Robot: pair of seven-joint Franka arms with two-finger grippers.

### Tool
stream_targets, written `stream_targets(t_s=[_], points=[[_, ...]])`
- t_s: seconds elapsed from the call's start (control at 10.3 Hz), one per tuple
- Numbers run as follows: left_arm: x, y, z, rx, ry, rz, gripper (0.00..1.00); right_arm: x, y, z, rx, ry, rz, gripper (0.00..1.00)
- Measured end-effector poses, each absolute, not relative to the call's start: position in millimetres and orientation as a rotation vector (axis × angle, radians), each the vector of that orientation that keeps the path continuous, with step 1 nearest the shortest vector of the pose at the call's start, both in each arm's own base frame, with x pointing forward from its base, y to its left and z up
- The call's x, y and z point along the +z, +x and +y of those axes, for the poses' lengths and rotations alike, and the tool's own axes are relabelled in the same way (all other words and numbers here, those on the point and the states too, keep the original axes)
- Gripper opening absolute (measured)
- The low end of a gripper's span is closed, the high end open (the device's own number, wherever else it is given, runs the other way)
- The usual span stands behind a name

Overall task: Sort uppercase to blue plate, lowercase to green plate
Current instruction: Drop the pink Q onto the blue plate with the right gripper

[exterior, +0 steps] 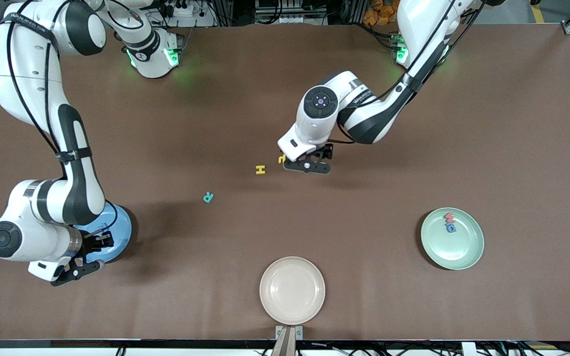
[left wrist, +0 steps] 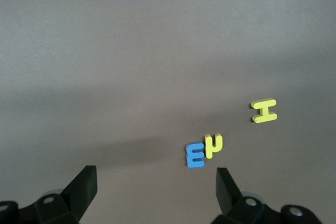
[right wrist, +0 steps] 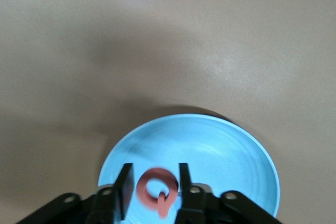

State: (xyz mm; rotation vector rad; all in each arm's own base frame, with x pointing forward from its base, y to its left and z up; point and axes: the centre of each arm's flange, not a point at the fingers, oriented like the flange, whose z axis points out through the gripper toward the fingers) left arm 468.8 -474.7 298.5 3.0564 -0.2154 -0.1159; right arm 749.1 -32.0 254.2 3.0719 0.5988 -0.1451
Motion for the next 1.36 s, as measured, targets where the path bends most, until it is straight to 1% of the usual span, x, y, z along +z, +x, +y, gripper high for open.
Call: stream_targets(t_s=[0.1,0.19,0.29,0.39,0.68,1.07,1.16,1.36], points=[[299.3,472.5,-472.0,-0.112,3.057,-0.203,1.0,251.0,747.6,-32.0,-0.157,3.073,0.607,0.62],[297.1,474.9,-469.4,-0.114,3.06,-0.195,1.0,248.9,746.9,-28.6,-0.164,3.075,0.615,0.75],[291.3,473.5,-471.1,-0.123,3.059,-0.199,1.0,248.2,746.8,-25.2,-0.165,3.077,0.622,0.89],[284.5,468.9,-477.8,-0.124,3.047,-0.213,1.0,248.1,746.8,-23.4,-0.165,3.077,0.626,1.0],[262.8,445.2,-504.2,-0.132,3.02,-0.274,0.99,247.6,746.5,-17.8,-0.17,3.083,0.621,1.0],[220.4,425.0,-509.8,-0.168,3.075,-0.356,0.96,244.2,740.7,20.5,-0.241,3.098,0.514,1.0],[215.9,422.3,-509.2,-0.162,3.086,-0.383,0.9,242.6,738.7,25.8,-0.25,3.101,0.503,1.0],[207.1,419.8,-508.0,-0.091,3.123,-0.496,0.89,244.8,731.9,31.2,-0.257,3.114,0.45,1.0]])
